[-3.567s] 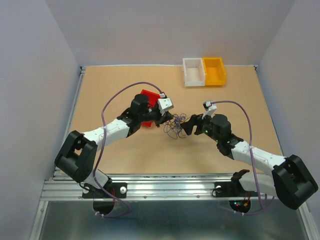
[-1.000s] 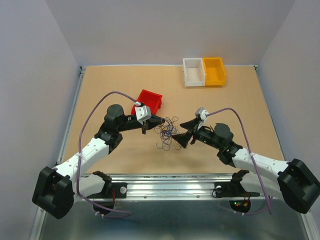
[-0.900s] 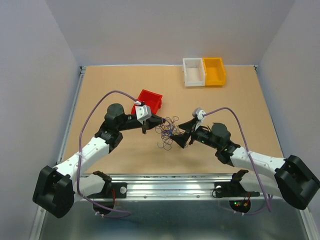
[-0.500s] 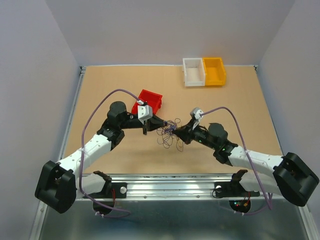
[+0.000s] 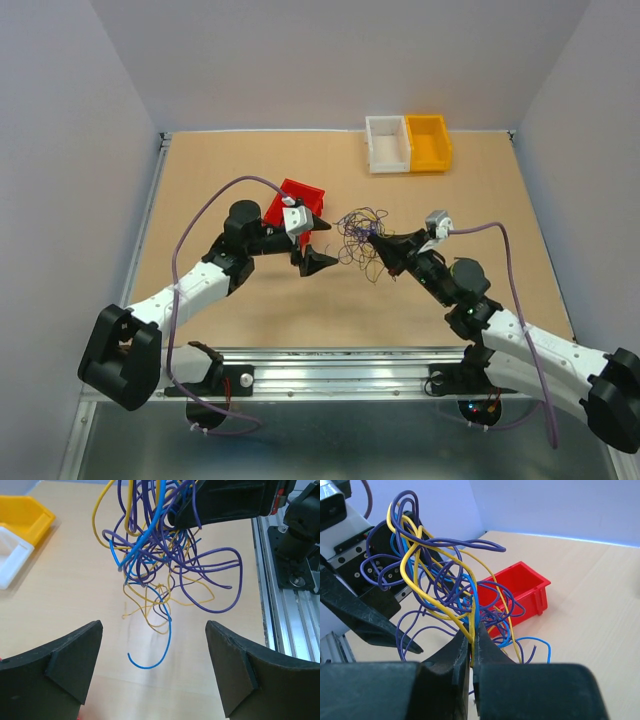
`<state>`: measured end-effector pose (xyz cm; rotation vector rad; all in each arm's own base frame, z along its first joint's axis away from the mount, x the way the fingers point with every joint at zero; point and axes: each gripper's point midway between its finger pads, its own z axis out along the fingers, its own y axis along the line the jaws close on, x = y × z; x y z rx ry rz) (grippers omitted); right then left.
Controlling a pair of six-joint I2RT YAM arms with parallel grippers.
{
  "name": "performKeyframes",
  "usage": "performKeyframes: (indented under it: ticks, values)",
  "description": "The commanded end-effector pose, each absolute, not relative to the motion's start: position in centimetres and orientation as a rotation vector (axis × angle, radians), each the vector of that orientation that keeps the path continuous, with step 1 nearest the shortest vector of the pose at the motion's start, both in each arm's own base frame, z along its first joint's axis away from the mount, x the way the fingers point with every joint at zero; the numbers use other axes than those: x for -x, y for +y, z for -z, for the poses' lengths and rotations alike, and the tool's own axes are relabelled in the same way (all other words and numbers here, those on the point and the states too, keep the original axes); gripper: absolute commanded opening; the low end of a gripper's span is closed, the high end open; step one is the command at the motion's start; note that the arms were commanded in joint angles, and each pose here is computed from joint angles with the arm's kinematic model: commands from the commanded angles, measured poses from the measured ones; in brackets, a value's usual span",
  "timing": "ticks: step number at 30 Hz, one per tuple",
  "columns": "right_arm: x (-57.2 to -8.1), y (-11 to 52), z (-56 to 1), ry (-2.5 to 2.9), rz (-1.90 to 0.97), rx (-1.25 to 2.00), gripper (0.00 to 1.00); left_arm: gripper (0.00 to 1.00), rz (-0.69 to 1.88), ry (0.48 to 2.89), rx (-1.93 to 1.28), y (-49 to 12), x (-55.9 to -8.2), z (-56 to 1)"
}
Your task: Untangle the cables
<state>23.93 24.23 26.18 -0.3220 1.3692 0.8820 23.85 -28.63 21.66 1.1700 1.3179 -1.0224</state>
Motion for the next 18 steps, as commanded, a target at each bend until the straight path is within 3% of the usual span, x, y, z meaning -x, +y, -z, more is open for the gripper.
performKeyframes:
  ticks: [1, 13, 17, 18]
  values:
    - [-23.2, 25.4, -25.8, 1.362, -0.938, 0.374, 0.01, 0.96, 1.001, 1.210, -1.195, -29.4, -24.2, -24.4]
    - [-22.7, 27.6, -25.1, 1.384, -1.027, 0.458, 0.01, 0.94, 1.024, 1.155, -1.126, -31.1, -24.6, -25.8]
    - [-22.4, 27.7, -25.3, 1.376, -1.039, 0.463, 0.00, 0.44, 1.047, 1.189, -1.133, -32.1, -25.3, -24.7]
    - [-22.5, 27.6, -25.3, 1.374, -1.037, 0.458, 0.01, 0.24, 1.040, 1.202, -1.127, -32.2, -25.6, -24.3]
